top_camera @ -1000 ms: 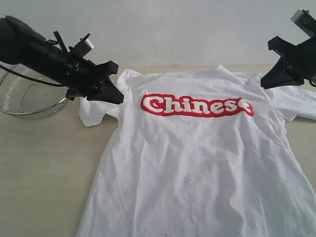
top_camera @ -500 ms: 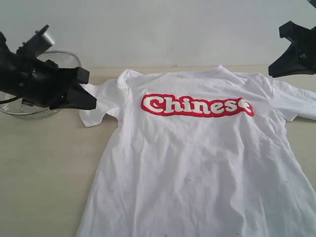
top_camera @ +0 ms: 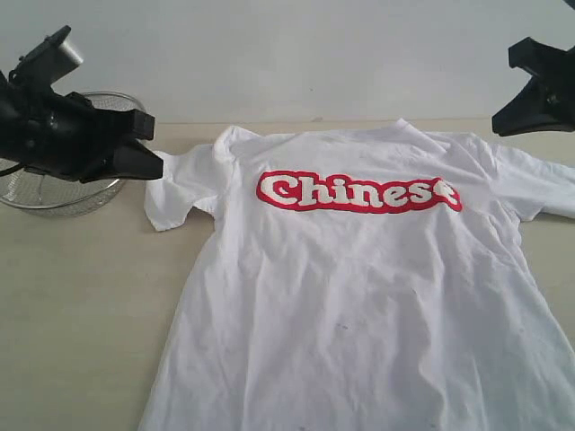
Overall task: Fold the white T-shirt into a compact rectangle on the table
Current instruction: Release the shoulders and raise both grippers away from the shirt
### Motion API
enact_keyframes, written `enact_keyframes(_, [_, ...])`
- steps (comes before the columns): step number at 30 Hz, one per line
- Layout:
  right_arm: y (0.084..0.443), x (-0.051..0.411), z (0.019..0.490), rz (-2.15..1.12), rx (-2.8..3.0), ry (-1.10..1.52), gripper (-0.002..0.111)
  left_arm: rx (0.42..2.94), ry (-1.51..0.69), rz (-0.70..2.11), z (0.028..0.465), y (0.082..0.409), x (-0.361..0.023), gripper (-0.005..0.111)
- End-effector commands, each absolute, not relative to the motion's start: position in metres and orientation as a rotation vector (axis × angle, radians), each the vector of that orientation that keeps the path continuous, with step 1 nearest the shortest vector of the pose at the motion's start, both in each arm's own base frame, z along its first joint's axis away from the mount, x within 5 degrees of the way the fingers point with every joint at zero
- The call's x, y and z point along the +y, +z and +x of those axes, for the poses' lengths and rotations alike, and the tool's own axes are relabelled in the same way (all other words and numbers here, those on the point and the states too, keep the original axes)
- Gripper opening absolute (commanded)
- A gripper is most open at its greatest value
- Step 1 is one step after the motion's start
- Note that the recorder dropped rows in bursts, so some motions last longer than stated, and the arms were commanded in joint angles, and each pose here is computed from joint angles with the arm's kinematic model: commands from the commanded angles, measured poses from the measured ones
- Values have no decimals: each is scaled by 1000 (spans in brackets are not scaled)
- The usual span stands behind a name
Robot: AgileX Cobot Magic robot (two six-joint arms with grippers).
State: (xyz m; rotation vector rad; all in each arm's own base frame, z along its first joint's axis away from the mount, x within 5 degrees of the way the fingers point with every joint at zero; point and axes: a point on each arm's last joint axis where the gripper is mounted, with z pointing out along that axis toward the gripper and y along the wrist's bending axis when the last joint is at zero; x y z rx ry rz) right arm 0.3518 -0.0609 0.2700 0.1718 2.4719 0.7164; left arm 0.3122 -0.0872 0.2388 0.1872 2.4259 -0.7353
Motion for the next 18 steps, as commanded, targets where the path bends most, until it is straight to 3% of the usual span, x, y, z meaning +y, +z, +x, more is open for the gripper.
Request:
enact_keyframes(1, [273,-64,353,186,2441,669,0,2390,-682,155,315,241,-85,4])
enact_keyframes(18, [274,-71,359,231,2383,581,0,2361,-632,123,319,242,-81,4])
